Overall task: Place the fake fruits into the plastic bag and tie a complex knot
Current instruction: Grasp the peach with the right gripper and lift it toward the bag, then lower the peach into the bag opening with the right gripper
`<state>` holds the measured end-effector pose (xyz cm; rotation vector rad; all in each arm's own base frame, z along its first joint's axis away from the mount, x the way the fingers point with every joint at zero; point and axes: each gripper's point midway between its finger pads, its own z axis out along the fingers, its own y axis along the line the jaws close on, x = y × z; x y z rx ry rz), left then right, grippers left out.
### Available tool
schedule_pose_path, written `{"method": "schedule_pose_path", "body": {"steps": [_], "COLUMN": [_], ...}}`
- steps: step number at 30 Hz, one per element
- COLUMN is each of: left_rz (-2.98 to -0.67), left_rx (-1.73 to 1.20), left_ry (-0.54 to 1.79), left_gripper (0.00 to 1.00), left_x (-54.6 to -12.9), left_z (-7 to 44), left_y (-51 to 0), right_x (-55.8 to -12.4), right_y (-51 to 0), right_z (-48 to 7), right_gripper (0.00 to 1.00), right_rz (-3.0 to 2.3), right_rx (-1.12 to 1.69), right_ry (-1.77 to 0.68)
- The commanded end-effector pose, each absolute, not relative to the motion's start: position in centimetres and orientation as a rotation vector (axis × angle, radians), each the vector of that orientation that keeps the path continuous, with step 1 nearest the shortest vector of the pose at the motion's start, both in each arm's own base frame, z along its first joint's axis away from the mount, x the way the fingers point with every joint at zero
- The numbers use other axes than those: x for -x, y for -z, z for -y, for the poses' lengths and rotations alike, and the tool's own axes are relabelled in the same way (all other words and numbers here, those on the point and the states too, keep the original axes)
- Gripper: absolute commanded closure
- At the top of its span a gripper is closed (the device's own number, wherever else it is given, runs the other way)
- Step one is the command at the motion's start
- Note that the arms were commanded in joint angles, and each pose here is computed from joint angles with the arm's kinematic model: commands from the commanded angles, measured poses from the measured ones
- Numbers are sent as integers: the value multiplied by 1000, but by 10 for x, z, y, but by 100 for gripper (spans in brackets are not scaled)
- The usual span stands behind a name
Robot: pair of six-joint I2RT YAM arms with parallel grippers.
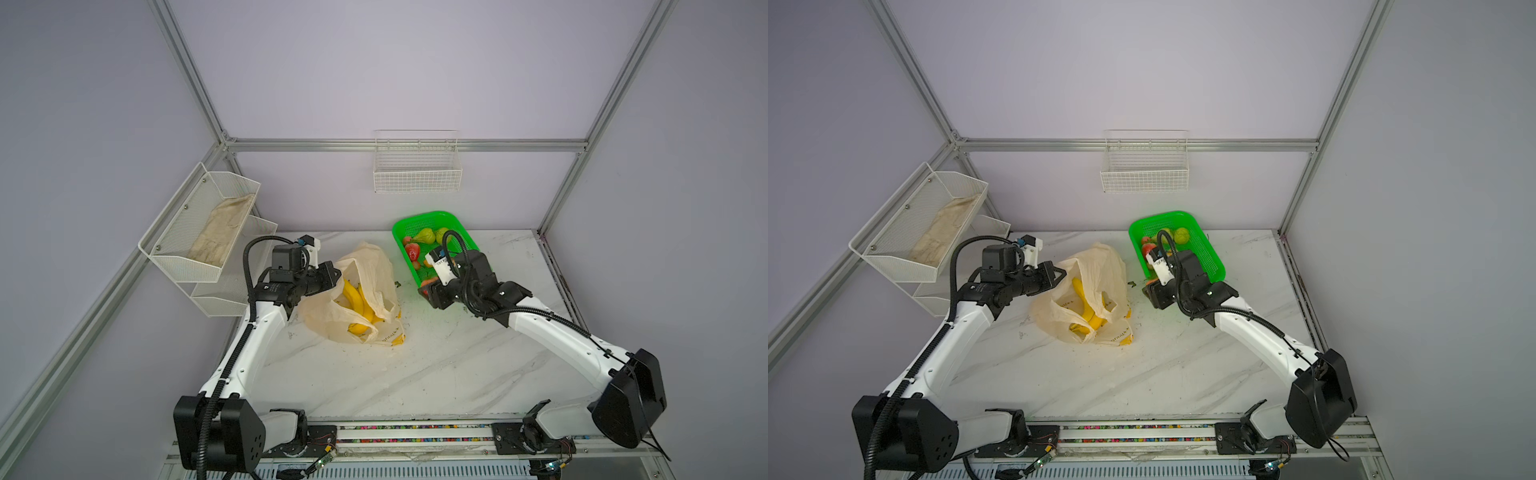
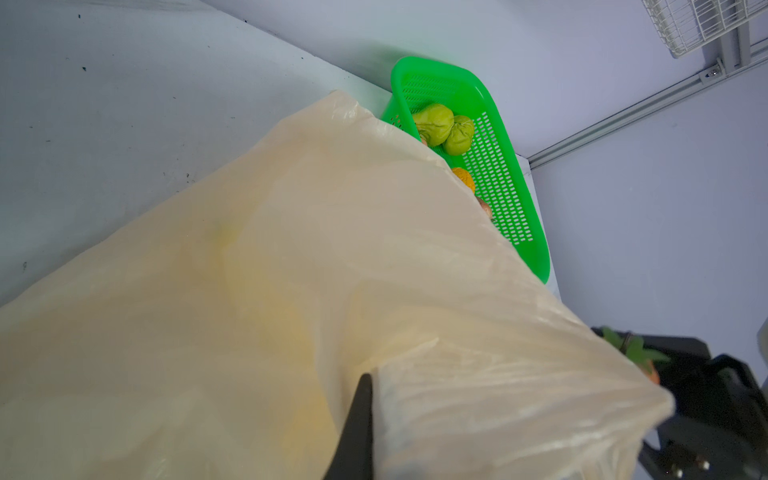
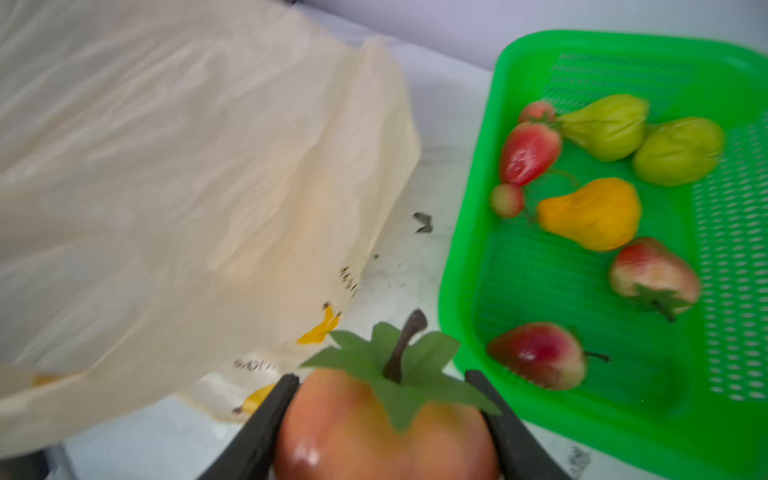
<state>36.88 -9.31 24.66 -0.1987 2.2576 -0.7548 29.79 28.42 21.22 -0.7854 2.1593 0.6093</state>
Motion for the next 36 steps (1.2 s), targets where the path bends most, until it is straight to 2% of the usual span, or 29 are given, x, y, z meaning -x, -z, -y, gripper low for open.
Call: {"method": "schedule_pose_path", "body": {"steps": [1,4,8,18,29,36], "left_rz": [-2220,-2216,-2217,-2234,-2240,-2229], "left_rx": [179,172,163,106,25,19], "left_ry": [785,783,785,796,927,931], "left_gripper": [100,100,100,100,100,100], "left_x": [-364,-363,-363,-358,-350,-349], "left_z": [102,104,106,112,133,135], "left_y": [-256,-259,-262,-259,-264,-270], "right_x": [-236,-196,-181,-269,-341,-352], "right_y": [-193,-184,-179,-215,-183,-109], "right_z": [-314,-337,-363,-397,-416,-439], "right_gripper": [52,52,52,50,50,47], "right_rz": [-2153,-2041,-1921,-1706,-1745,-1919], "right_rx": [954,1090,1143,725,225,264], "right_ry": [-829,-948,-966,-757,-706,-649]}}
